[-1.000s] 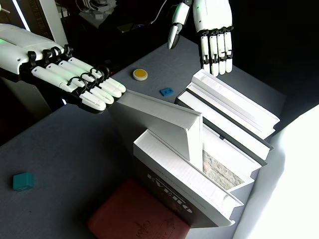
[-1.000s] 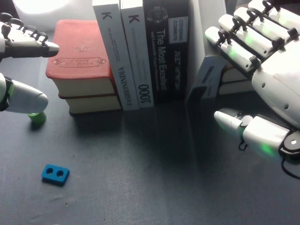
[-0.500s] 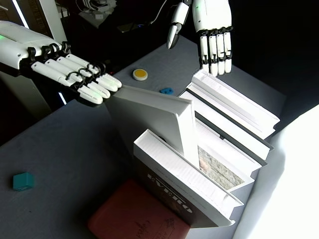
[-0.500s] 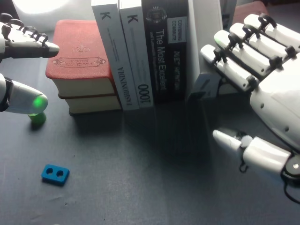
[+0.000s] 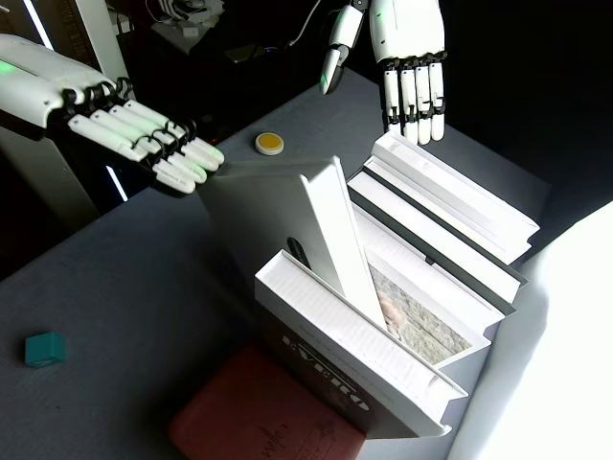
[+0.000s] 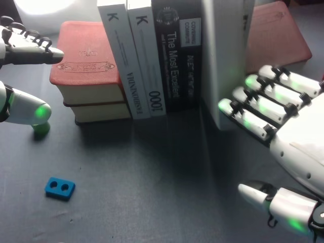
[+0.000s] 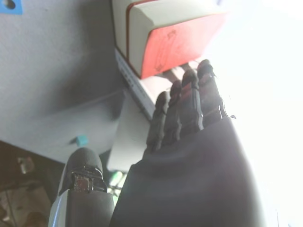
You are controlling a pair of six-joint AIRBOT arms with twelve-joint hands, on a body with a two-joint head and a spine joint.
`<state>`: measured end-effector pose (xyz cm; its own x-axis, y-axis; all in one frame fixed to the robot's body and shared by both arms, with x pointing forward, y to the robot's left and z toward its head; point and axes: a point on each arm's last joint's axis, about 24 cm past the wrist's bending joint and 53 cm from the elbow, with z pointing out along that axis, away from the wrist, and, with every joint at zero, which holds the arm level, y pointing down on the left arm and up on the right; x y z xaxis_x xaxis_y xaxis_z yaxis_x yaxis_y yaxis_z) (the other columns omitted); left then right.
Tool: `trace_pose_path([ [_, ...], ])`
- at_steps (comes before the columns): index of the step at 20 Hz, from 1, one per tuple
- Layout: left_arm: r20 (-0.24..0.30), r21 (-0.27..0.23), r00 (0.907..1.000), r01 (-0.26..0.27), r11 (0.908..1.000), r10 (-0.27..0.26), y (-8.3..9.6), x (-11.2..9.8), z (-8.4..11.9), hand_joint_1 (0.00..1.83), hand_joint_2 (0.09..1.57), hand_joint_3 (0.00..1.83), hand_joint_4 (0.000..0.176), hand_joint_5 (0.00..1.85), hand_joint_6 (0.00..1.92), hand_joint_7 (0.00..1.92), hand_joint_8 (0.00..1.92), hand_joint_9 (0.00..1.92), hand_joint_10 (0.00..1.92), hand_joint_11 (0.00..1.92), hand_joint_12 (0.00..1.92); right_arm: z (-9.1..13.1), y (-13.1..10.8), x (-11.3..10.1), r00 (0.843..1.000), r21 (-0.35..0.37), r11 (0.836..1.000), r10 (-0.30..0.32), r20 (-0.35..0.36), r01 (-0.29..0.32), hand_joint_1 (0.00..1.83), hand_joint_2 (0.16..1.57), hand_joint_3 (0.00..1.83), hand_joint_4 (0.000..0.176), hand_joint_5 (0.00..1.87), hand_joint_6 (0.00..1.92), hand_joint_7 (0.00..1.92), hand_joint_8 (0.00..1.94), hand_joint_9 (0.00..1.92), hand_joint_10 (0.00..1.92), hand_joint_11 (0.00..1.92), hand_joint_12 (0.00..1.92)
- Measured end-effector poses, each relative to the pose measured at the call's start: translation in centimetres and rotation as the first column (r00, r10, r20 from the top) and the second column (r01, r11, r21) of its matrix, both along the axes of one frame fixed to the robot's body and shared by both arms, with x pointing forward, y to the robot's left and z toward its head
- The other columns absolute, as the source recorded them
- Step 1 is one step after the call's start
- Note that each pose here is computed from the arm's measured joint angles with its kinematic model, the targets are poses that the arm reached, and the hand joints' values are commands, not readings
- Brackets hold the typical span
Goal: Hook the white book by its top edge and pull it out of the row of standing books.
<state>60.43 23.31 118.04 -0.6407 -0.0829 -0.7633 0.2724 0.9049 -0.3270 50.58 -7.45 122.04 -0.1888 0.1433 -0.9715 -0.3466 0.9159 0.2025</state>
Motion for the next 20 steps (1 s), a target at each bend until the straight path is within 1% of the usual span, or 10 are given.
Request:
trace_pose_path([
  [3, 0.001, 0.000, 1.0000, 0.002, 1.0000, -0.002, 0.0, 0.0, 0.0, 0.00, 1.19, 0.00, 0.000, 0.00, 0.00, 0.00, 0.00, 0.00, 0.00, 0.00, 0.00, 0.2, -0.2, 0.1, 1.000, -0.005, 1.000, -0.006, 0.011, 0.006, 0.00, 1.28, 0.00, 0.000, 0.01, 0.00, 0.00, 0.00, 0.00, 0.00, 0.00, 0.00],
  [7, -0.001, 0.002, 1.0000, 0.002, 1.0000, -0.002, 0.0, 0.0, 0.0, 0.00, 1.18, 0.00, 0.000, 0.00, 0.00, 0.00, 0.00, 0.00, 0.00, 0.00, 0.00, 0.1, -0.2, 0.1, 1.000, -0.007, 1.000, -0.005, 0.007, 0.005, 0.00, 1.28, 0.00, 0.000, 0.03, 0.01, 0.01, 0.01, 0.00, 0.00, 0.00, 0.00],
  [8, -0.001, 0.002, 1.0000, 0.003, 1.0000, -0.003, -0.1, -0.1, 0.0, 0.00, 1.18, 0.00, 0.000, 0.00, 0.00, 0.00, 0.00, 0.00, 0.00, 0.00, 0.00, -0.2, -0.3, 0.0, 1.000, -0.018, 1.000, -0.007, 0.001, 0.007, 0.00, 1.28, 0.00, 0.000, 0.04, 0.01, 0.03, 0.01, 0.01, 0.01, 0.00, 0.00],
  [11, -0.004, 0.003, 1.0000, 0.007, 1.0000, -0.007, -0.2, -0.2, -0.1, 0.00, 1.19, 0.00, 0.000, 0.00, 0.00, 0.00, 0.00, 0.00, 0.00, 0.00, 0.00, -1.9, -0.3, -0.3, 0.998, -0.032, 1.000, 0.000, -0.064, -0.002, 0.00, 1.28, 0.00, 0.000, 0.03, 0.01, 0.02, 0.00, 0.00, 0.00, 0.00, 0.00],
  [16, -0.004, 0.004, 1.0000, 0.005, 1.0000, -0.005, -0.1, -0.2, -0.1, 0.00, 1.19, 0.00, 0.000, 0.00, 0.00, 0.00, 0.00, 0.00, 0.00, 0.00, 0.00, -3.1, -0.7, 0.0, 0.997, -0.059, 0.998, 0.000, -0.082, -0.005, 0.00, 1.28, 0.00, 0.000, 0.03, 0.00, 0.01, 0.00, 0.00, 0.00, 0.00, 0.00],
  [20, -0.003, 0.004, 1.0000, 0.006, 1.0000, -0.006, -0.1, -0.2, -0.1, 0.00, 1.19, 0.00, 0.000, 0.03, 0.01, 0.03, 0.01, 0.01, 0.00, 0.00, 0.00, -4.0, -0.9, 0.5, 0.993, -0.061, 0.998, 0.000, -0.114, -0.007, 0.00, 1.28, 0.00, 0.000, 0.05, 0.01, 0.02, 0.01, 0.00, 0.00, 0.00, 0.00],
])
